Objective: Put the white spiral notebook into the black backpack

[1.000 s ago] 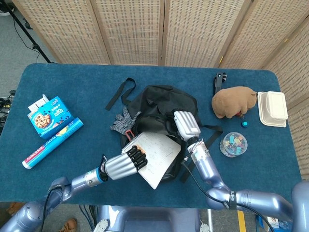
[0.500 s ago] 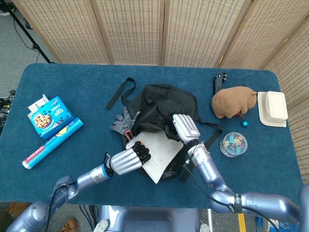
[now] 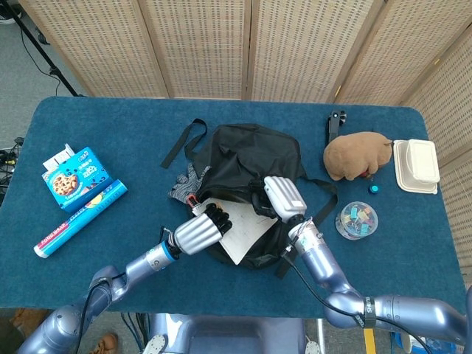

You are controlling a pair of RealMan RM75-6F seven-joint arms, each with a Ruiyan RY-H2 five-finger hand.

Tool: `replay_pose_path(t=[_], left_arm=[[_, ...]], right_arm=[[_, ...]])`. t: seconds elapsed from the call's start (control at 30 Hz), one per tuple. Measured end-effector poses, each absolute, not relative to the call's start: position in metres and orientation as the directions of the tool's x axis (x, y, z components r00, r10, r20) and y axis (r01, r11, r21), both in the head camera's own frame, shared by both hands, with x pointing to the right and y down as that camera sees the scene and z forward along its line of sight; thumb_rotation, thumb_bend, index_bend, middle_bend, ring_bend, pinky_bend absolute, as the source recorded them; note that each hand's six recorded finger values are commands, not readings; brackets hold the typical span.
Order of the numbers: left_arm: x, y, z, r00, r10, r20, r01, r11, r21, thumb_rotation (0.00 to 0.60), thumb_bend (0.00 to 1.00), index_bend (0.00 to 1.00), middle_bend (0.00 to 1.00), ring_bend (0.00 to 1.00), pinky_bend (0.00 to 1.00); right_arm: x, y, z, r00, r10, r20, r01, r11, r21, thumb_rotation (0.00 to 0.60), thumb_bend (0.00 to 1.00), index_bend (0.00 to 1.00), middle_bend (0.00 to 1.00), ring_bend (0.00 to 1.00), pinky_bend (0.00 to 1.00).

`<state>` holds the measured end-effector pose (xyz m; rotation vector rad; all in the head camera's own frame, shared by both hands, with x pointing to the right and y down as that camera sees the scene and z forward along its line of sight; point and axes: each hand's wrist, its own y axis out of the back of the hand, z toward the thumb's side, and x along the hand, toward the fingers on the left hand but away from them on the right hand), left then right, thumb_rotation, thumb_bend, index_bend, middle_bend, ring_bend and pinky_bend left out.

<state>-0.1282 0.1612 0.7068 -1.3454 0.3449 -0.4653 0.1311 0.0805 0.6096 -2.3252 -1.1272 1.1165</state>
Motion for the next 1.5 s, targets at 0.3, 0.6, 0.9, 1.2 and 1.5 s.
replay_pose_path(t=[0.3,0.6,0.9,1.2,1.5], left_arm=[[-0.126,0.157,0.714,0.85,-0.523,0.063,0.167,0.153,-0.974,0.6,0.52,0.82,0.63,0.52,0.52],[-0.12,0.151,0.717,0.834,-0.547,0.077,0.176,0.131,-0.976,0.6,0.52,0.82,0.63,0.52,0.52],[-0.114,0.145,0.722,0.816,-0.57,0.095,0.207,0.136,-0.969,0.6,0.52,0.82,0.67,0.56,0.53],[-0.118,0.145,0.73,0.777,-0.613,0.139,0.29,0.153,-0.945,0.6,0.52,0.82,0.7,0.57,0.54],[-0.122,0.148,0.723,0.78,-0.614,0.121,0.266,0.15,-0.952,0.6,0.7,0.86,0.8,0.62,0.57]], right_arm=[[0.132,0.082,0.608,0.385,0.769,-0.511,0.519,-0.638,-0.569,0.6,0.64,0.63,0.62,0.34,0.24],[0.131,0.084,0.604,0.398,0.759,-0.515,0.517,-0.649,-0.558,0.6,0.64,0.63,0.62,0.34,0.24],[0.13,0.084,0.602,0.401,0.759,-0.513,0.509,-0.65,-0.564,0.6,0.64,0.63,0.62,0.34,0.24],[0.137,0.08,0.605,0.382,0.772,-0.508,0.495,-0.635,-0.593,0.6,0.64,0.63,0.62,0.34,0.24],[0.145,0.076,0.613,0.352,0.784,-0.512,0.489,-0.62,-0.613,0.6,0.64,0.63,0.62,0.34,0.24]])
